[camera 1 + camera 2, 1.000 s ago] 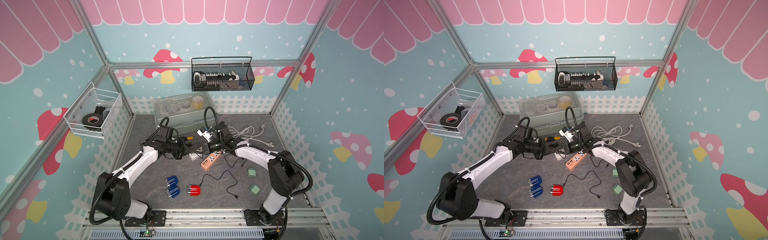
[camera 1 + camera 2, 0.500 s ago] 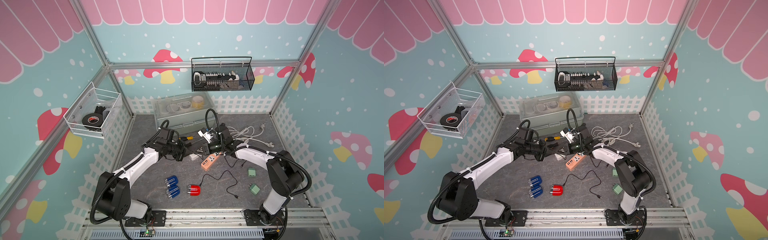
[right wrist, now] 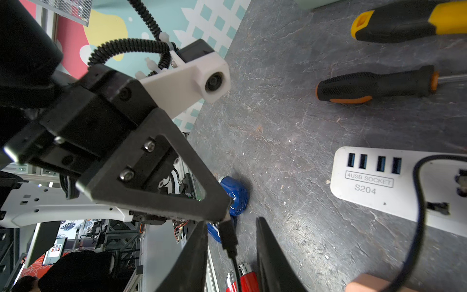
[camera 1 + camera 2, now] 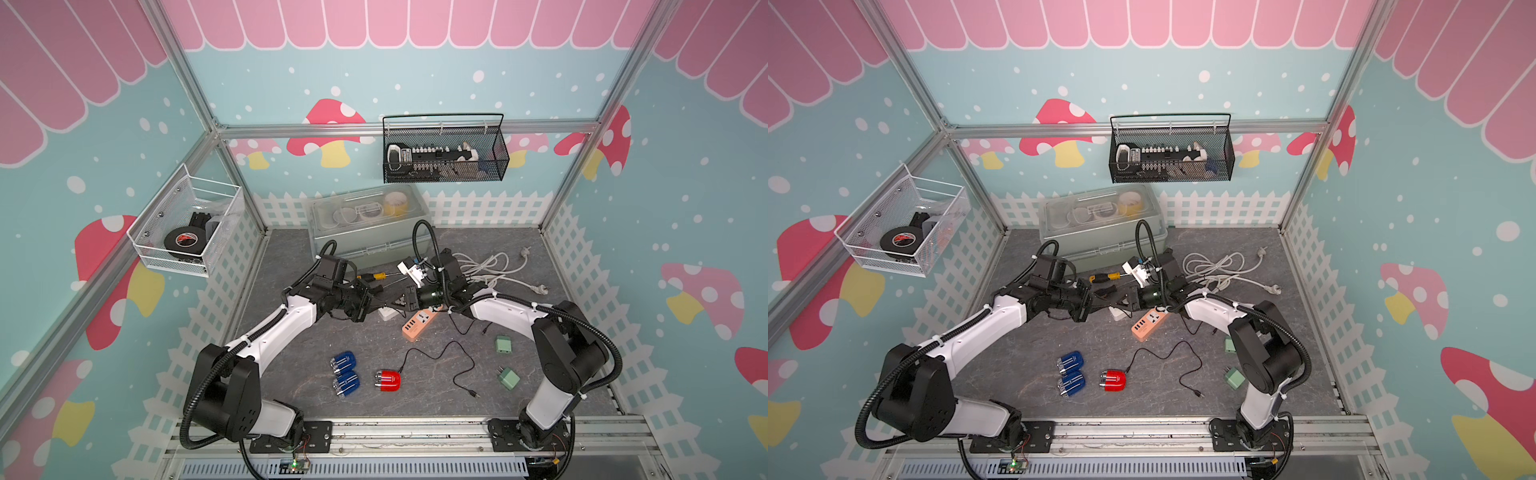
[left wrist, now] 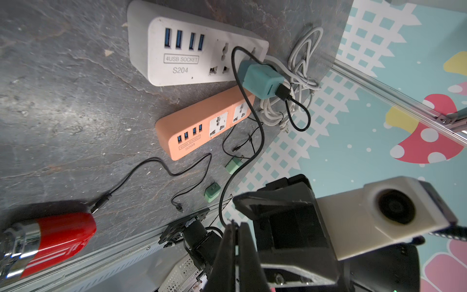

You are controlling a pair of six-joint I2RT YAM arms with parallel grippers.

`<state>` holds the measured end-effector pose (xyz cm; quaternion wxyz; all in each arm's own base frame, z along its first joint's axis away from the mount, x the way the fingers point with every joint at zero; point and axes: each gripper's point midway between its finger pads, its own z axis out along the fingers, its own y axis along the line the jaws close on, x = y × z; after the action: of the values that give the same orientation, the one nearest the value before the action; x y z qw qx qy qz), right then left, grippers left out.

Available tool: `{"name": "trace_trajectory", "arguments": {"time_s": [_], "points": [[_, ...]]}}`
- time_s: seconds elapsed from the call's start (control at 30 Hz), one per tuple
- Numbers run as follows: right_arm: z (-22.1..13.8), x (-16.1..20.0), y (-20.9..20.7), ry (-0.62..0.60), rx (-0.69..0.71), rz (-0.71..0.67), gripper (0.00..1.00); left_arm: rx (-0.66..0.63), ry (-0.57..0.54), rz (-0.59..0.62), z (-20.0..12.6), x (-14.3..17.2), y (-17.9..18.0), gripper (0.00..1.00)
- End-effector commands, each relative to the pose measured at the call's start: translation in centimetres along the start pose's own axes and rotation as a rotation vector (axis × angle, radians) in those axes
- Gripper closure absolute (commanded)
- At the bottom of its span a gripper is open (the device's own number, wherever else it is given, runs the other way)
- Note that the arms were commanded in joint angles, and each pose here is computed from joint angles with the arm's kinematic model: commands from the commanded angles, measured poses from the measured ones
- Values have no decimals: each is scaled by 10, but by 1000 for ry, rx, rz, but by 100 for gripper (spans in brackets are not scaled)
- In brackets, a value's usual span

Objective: Charge the electric shaver
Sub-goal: Pick up the charging cable from the center of the board.

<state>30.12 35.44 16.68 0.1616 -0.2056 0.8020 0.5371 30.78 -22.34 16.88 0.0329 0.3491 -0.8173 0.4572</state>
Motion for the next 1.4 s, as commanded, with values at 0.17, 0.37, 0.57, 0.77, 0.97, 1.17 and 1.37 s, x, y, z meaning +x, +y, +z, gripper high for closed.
{"name": "trace_trajectory", "arguments": {"time_s": [0.17, 0.37, 0.57, 0.77, 0.97, 1.17, 1.37], "points": [[-52, -54, 45, -237, -12, 118, 59, 168, -62, 73, -21, -13, -27, 100], [-62, -45, 42, -179, 57, 486, 59, 312, -122, 110, -28, -21, -52, 100], [-56, -49, 58, -137, -86, 824, 57, 453, -147, 168, -38, -24, -82, 100], [-58, -81, 64, -325, -248, 1008, 44, 513, -132, 174, -38, -19, -89, 100], [-38, -104, 70, -355, -364, 1067, 41, 524, -124, 170, -38, -14, -88, 100], [-26, -103, 60, -354, -356, 1078, 43, 535, -123, 157, -39, -13, -88, 100], [-30, -104, 43, -412, -360, 1077, 59, 523, -121, 155, -40, -12, -86, 100]]}}
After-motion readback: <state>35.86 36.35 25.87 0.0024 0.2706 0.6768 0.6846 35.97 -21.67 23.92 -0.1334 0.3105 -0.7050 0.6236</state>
